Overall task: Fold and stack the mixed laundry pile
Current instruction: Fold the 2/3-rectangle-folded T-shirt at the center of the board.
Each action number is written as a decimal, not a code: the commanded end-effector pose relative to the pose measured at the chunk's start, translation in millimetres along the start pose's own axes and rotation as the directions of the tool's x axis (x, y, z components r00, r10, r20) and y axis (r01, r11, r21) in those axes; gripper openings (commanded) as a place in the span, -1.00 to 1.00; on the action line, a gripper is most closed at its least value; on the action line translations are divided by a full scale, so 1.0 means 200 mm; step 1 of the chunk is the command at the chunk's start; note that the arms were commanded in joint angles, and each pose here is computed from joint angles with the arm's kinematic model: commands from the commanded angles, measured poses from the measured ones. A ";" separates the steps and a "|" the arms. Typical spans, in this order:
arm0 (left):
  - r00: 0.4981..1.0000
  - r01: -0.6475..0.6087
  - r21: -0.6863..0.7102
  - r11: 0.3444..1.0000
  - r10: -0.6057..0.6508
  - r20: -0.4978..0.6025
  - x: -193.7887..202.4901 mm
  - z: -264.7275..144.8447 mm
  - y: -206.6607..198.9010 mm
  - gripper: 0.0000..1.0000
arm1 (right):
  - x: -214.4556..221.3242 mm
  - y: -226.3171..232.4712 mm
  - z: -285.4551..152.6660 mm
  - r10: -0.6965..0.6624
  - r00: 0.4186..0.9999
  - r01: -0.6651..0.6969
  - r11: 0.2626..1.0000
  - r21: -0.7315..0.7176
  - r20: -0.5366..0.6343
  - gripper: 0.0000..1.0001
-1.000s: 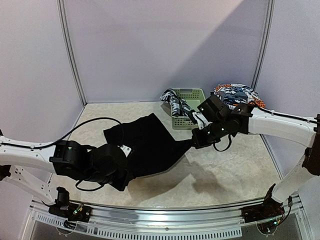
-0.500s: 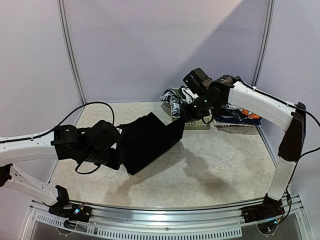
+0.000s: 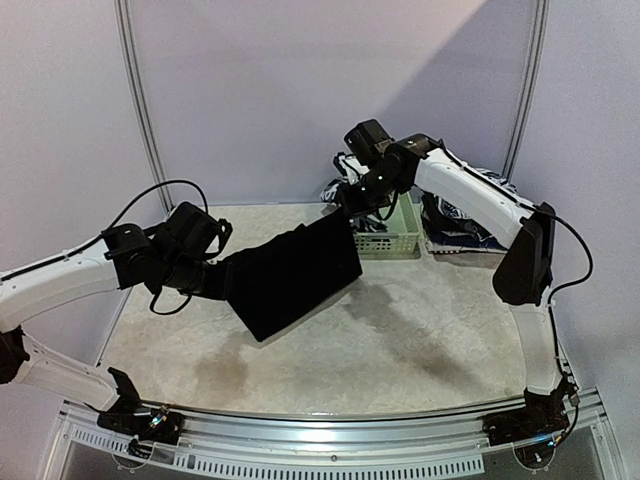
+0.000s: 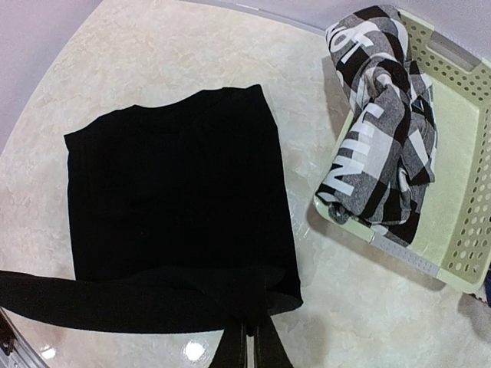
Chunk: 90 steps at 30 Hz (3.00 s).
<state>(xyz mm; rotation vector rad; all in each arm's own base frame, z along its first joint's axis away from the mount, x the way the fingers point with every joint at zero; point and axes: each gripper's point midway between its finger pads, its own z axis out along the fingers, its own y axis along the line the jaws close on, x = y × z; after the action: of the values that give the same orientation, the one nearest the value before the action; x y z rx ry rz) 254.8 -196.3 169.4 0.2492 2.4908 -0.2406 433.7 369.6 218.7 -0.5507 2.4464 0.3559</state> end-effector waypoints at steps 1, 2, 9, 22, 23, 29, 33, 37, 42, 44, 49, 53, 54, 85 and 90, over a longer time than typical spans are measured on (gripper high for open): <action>1.000 0.016 -0.044 0.999 -0.017 -0.023 -0.04 0.05 0.10 -1.00 | -0.13 -0.07 0.06 -0.017 0.997 0.017 1.000 0.000 0.077 -1.00; 0.999 0.025 -0.048 0.999 -0.026 -0.021 -0.05 0.06 0.12 -1.00 | -0.15 -0.06 0.08 -0.021 0.996 0.022 1.000 -0.005 0.087 -1.00; 0.998 0.058 -0.095 0.994 -0.059 -0.008 -0.14 0.12 0.22 -1.00 | -0.26 -0.06 0.19 -0.083 0.979 0.084 0.996 0.000 0.187 -1.00; 0.991 0.136 -0.156 0.978 -0.136 0.013 -0.26 0.22 0.40 -1.00 | -0.42 -0.07 0.35 -0.088 0.939 0.095 0.995 -0.007 0.331 -1.00; 0.990 0.140 -0.159 0.977 -0.141 0.007 -0.27 0.24 0.41 -1.00 | -0.42 -0.07 0.36 -0.088 0.937 0.096 0.995 -0.006 0.338 -1.00; 0.984 0.171 -0.189 0.967 -0.176 -0.009 -0.27 0.35 0.50 -1.00 | -0.42 -0.08 0.48 -0.098 0.931 0.108 0.994 -0.007 0.352 -1.00; 0.982 0.186 -0.199 0.962 -0.189 0.001 -0.30 0.41 0.54 -1.00 | -0.40 -0.08 0.57 -0.110 0.926 0.121 0.993 -0.007 0.361 -1.00; 0.980 0.193 -0.228 0.954 -0.200 -0.006 -0.31 0.46 0.59 -1.00 | -0.39 -0.08 0.63 -0.125 0.922 0.134 0.991 0.001 0.367 -1.00; 0.978 0.196 -0.253 0.947 -0.208 -0.024 -0.30 0.54 0.64 -1.00 | -0.37 -0.08 0.70 -0.135 0.918 0.146 0.989 -0.001 0.373 -1.00; 0.977 0.198 -0.261 0.945 -0.212 -0.028 -0.29 0.57 0.66 -1.00 | -0.37 -0.08 0.72 -0.135 0.917 0.146 0.989 -0.002 0.375 -1.00; 0.975 0.201 -0.271 0.941 -0.220 -0.040 -0.29 0.65 0.70 -1.00 | -0.35 -0.09 0.78 -0.136 0.917 0.148 0.989 -0.002 0.374 -0.97; 0.973 0.204 -0.282 0.937 -0.227 -0.048 -0.29 0.70 0.73 -1.00 | -0.35 -0.09 0.80 -0.145 0.912 0.156 0.988 0.004 0.383 -0.95; 0.973 0.207 -0.280 0.937 -0.228 -0.046 -0.29 0.71 0.74 -1.00 | -0.35 -0.09 0.81 -0.148 0.910 0.158 0.987 0.005 0.388 -0.94; 0.964 0.261 -0.460 0.849 -0.251 0.086 -0.57 0.82 1.09 0.19 | -0.11 0.10 0.50 -0.158 0.927 0.228 0.958 -0.177 0.339 0.11; 0.976 0.215 -0.452 0.866 -0.184 0.112 -0.56 0.65 0.91 0.67 | 0.00 0.15 0.51 -0.153 0.947 0.230 0.937 -0.264 0.282 0.06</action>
<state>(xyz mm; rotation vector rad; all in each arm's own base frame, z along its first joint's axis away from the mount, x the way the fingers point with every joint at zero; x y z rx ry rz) 476.9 -40.6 81.2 -0.2767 2.4731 0.2594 493.7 426.4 143.3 -0.7567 2.0445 0.5612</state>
